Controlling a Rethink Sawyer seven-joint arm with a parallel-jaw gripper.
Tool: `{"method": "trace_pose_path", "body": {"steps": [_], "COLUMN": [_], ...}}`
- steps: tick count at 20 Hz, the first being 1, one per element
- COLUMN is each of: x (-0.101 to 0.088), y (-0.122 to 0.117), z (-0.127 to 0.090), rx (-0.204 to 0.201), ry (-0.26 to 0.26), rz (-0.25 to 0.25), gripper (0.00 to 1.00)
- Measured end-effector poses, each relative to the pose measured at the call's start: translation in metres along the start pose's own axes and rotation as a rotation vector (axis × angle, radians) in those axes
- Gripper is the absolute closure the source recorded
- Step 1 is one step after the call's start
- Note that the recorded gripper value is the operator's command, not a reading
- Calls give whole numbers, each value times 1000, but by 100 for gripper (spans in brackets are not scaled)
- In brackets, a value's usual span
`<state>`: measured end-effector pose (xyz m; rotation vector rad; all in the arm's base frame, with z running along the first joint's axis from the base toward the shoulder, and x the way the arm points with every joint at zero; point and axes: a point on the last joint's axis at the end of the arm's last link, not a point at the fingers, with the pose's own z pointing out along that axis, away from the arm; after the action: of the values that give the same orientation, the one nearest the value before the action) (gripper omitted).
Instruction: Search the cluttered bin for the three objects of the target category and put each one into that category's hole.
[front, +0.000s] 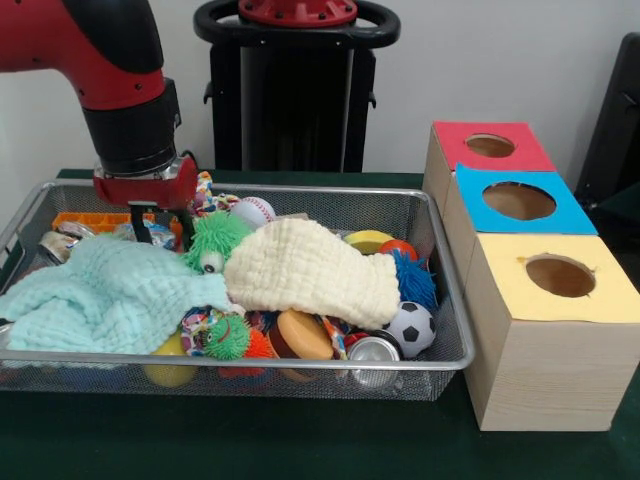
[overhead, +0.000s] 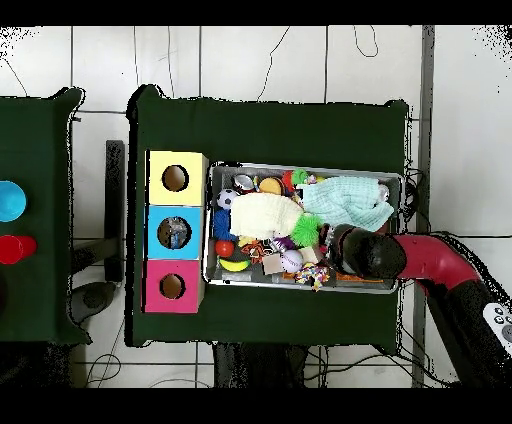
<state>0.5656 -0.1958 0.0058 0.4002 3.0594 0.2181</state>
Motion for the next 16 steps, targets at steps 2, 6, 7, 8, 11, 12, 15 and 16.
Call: {"method": "trace_pose_path", "body": {"steps": [2,6,7,8,11,12,15,16], "x": [-11,-23,-25,-28,-34,-34,-34,-34], "y": [3,6,5,5,5,5,4,4], "z": [-4,-7,-8,-8,-10,-11,-12,-13], "rx": [-8,-15,-14,-12,0,7,28,32], "ry": [-24,-47,-50,-54,-62,-59,-48,-46], "rz": [-3,-4,-4,-4,-11,-17,-35,-39], "gripper": [0,0,0,0,0,0,0,0]}}
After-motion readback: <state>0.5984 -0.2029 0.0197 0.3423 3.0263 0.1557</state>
